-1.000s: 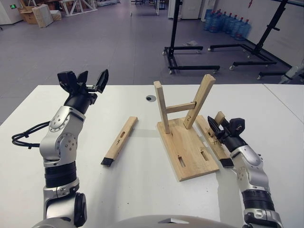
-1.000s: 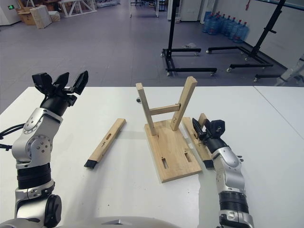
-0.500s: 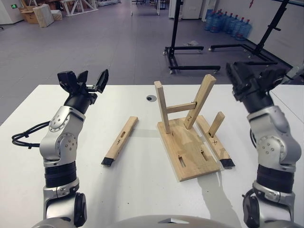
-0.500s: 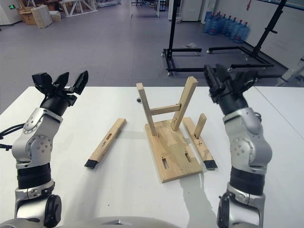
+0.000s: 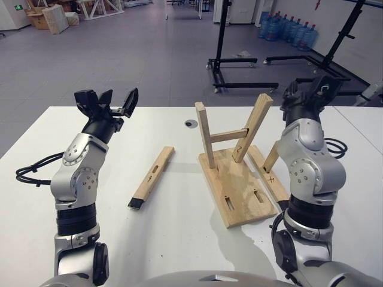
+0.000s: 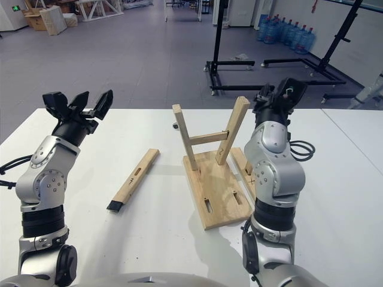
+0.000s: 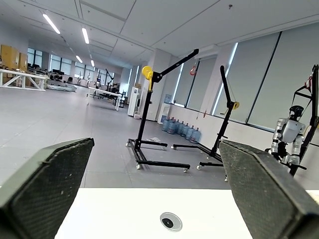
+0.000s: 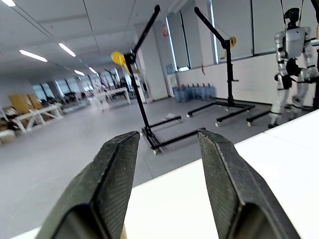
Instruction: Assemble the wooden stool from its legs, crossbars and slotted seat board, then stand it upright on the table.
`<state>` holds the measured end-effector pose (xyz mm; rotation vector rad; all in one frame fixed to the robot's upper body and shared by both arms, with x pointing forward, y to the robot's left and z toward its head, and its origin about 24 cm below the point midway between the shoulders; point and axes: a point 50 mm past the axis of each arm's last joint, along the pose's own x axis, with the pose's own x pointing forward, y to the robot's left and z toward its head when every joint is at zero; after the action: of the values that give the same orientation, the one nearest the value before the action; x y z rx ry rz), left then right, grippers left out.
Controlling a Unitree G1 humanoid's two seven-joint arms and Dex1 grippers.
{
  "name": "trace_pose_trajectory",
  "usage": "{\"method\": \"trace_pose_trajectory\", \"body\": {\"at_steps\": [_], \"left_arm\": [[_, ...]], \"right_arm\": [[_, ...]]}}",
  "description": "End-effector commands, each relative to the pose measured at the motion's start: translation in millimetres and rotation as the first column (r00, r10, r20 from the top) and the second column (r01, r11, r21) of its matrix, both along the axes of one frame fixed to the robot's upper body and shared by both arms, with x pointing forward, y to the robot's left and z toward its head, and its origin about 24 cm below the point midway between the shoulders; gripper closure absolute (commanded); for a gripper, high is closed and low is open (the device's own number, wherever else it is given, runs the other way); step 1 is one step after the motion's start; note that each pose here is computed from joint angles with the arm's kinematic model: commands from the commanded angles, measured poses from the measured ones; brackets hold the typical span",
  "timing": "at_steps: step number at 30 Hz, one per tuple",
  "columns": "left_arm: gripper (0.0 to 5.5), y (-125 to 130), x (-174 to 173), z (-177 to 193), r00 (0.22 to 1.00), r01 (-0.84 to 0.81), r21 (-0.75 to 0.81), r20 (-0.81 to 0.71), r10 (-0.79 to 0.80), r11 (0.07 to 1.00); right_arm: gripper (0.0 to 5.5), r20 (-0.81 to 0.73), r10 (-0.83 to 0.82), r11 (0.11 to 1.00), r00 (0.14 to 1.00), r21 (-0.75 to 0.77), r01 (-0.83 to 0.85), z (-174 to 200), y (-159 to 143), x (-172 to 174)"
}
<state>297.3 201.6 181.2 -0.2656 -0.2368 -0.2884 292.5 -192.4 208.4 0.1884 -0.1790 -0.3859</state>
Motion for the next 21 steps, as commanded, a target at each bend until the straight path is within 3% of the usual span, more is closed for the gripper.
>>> {"method": "trace_pose_trajectory", "body": {"at_steps": [1,12,21], "left_arm": [[0.92,0.7,1.7,-1.3,1.0,-0.011,0.009,-0.012,0.011,1.0],[0.92,0.7,1.6,-1.9,1.0,-0.017,0.008,-0.01,0.017,1.0],[0.92,-1.6,0.7,-5.9,1.0,-0.015,0.001,-0.015,0.015,1.0]], "right_arm": [[3.33,-0.012,-0.035,0.999,0.999,0.015,0.035,-6.3,-11.1,5.1],[3.33,-0.059,-0.005,0.998,0.998,0.058,0.009,-27.8,-12.0,18.7],[3.33,-0.281,-0.006,0.995,0.96,0.095,0.034,-112.5,-20.9,9.8]]}}
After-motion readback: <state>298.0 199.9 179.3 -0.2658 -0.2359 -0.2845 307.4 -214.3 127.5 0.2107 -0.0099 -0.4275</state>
